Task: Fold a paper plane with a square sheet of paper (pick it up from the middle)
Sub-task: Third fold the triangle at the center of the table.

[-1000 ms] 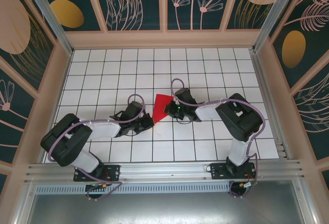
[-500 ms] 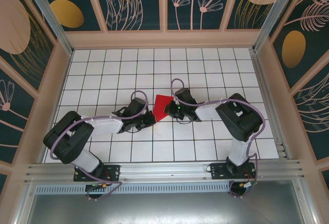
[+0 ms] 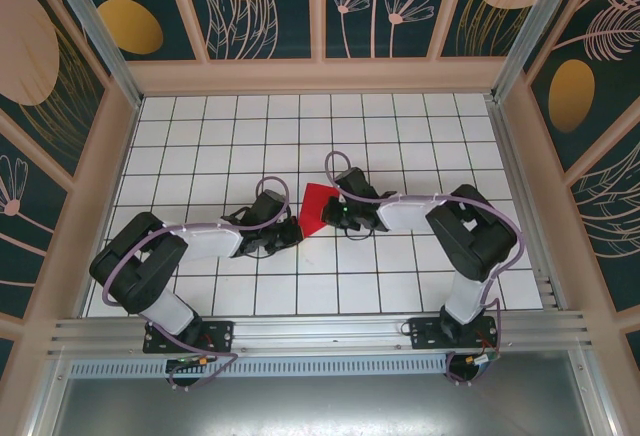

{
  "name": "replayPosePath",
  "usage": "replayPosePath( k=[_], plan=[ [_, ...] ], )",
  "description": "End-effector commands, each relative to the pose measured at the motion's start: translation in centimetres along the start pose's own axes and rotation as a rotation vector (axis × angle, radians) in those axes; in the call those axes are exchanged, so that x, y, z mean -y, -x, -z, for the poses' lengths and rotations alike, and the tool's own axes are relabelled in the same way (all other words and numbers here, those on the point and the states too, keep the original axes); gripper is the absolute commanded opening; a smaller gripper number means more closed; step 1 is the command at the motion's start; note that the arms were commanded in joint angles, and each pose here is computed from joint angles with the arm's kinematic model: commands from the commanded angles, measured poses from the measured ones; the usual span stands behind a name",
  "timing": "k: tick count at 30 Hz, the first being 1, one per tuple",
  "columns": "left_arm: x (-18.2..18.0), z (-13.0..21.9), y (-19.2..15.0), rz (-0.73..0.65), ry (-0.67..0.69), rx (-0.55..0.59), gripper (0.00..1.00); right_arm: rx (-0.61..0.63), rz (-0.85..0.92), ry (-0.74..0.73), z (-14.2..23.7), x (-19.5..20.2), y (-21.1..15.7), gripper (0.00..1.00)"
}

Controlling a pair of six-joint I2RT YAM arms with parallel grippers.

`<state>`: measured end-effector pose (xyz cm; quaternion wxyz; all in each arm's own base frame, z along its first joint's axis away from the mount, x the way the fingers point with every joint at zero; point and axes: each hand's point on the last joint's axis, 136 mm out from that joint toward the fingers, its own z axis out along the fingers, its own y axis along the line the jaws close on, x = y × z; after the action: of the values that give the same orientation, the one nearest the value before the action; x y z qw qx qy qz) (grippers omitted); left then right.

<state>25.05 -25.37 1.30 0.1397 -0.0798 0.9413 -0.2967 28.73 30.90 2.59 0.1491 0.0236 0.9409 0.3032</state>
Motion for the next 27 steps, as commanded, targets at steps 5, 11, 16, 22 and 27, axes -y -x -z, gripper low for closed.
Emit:
replayPosePath(
  k=[5, 11, 16, 22, 27],
  plan=[
    [-2.8, -0.8, -1.4, 0.024, 0.098, -0.051, 0.00, -0.022, 0.052, 0.077, 0.1, -3.6, -1.7, 0.00],
    [-2.7, -0.7, -1.4, 0.020, 0.092, -0.053, 0.00, -0.056, 0.042, 0.107, -1.2, -4.3, -2.4, 0.00],
    [-2.7, -0.8, -1.6, 0.018, 0.088, -0.058, 0.00, -0.087, 0.038, 0.118, -1.9, -4.2, -3.1, 0.00],
    [-3.7, -0.7, -2.0, 0.025, 0.128, -0.067, 0.00, -0.089, 0.004, 0.037, -2.5, -1.8, -3.4, 0.00],
    [-5.2, -0.6, -2.9, 0.019, 0.161, -0.081, 0.00, -0.028, -0.091, -0.046, -1.1, 3.5, -1.9, 0.00]
  ],
)
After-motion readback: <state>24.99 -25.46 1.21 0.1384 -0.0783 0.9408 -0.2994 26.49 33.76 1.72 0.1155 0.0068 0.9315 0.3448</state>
